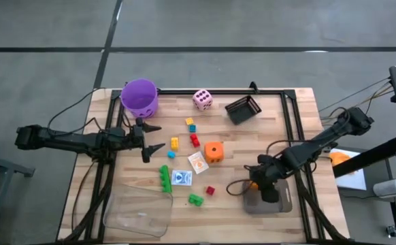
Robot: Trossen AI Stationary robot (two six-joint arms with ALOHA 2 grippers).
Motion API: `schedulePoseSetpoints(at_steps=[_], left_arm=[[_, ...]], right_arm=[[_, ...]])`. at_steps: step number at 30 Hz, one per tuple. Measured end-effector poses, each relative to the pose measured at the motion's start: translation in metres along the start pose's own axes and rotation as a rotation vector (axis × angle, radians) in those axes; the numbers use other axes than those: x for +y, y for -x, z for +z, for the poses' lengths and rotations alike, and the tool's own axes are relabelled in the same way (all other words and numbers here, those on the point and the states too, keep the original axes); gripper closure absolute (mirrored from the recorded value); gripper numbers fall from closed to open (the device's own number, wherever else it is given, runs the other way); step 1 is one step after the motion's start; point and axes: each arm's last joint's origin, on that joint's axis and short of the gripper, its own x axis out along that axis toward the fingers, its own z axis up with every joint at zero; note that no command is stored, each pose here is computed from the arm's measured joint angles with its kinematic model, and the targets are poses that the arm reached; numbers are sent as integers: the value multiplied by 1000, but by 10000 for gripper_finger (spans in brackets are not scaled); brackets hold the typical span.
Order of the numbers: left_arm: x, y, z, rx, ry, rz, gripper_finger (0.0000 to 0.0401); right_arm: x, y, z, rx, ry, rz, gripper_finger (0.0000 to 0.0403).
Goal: Pick & Place Toys
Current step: Put the orange game piece into the black bin, then put the red game piece into the black bin
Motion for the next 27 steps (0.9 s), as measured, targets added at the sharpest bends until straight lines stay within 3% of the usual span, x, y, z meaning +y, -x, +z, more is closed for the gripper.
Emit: schedulePoseSetpoints(at_steps=[4, 9, 15, 22, 27], left_arm=[[0, 0, 0, 0, 0, 0, 31], [0, 0, 0, -1, 0, 0, 31], [0, 0, 0, -1, 0, 0, 31], [0, 0, 0, -1, 0, 0, 31], [0, 0, 1, -6, 2, 0, 31]], right_arm=[[10, 8, -1, -6, -5, 26, 246], [17, 9, -5, -27, -26, 8, 245], [19, 8, -9, -58, -20, -48, 180], [31, 4, -14, -37, -52, -41, 168], [39, 4, -11, -126, -20, -117, 167]])
